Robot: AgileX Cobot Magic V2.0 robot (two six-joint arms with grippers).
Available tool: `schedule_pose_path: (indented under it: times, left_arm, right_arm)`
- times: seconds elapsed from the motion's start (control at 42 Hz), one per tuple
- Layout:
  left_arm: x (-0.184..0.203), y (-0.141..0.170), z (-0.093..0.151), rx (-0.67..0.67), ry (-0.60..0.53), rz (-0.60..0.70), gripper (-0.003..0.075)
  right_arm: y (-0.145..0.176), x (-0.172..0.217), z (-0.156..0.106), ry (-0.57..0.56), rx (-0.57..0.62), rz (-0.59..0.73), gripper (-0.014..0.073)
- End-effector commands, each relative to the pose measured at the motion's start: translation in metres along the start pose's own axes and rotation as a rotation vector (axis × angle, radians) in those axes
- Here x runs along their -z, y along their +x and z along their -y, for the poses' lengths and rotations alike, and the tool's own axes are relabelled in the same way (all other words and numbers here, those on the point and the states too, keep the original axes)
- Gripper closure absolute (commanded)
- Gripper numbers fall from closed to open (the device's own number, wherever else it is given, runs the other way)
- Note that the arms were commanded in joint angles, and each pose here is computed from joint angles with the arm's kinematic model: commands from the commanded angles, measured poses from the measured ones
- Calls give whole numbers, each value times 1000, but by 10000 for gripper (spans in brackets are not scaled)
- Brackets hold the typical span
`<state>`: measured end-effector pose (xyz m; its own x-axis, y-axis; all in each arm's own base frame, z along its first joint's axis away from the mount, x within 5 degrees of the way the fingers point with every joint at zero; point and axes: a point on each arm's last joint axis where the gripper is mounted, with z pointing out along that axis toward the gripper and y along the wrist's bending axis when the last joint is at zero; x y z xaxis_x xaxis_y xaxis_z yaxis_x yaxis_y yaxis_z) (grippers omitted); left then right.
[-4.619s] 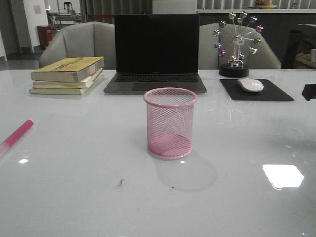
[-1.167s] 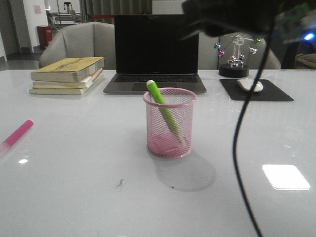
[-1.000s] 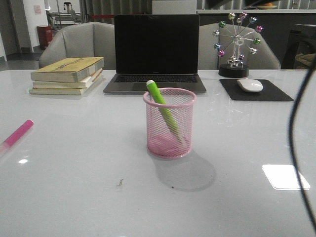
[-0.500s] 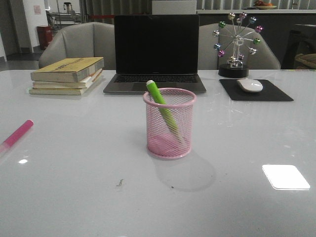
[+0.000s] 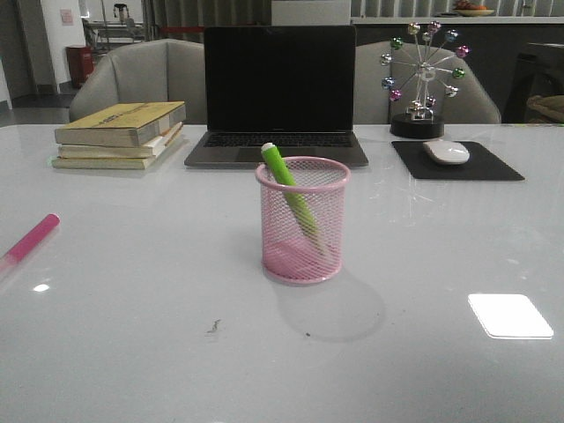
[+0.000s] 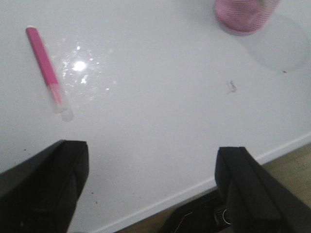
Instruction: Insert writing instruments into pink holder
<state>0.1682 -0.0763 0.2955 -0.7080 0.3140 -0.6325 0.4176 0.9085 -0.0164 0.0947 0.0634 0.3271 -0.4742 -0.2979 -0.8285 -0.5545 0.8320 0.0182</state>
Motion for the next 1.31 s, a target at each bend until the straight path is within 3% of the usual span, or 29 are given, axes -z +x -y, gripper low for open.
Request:
schedule_pose_path:
  times: [0.0,0.238,0.619,0.905,1.286]
  left_arm:
    - [-5,-29,-16,64,-52,58,138]
    - [-54,-61,-65,194,-144,-57,138]
    - [-139,-91,-117,278,-183,-173,138]
    - [-190,-99,-132,291,-174,-226,138]
    - [-217,-111,-141,295,-172,-218,138]
  right_arm:
    - [-13,6,1,13,11,94,95]
    - [-13,6,1,13,11,94,95]
    - [-13,6,1,13,11,94,95]
    - [-13,6,1,13,11,94,95]
    - [-13,6,1,13,11,94,95]
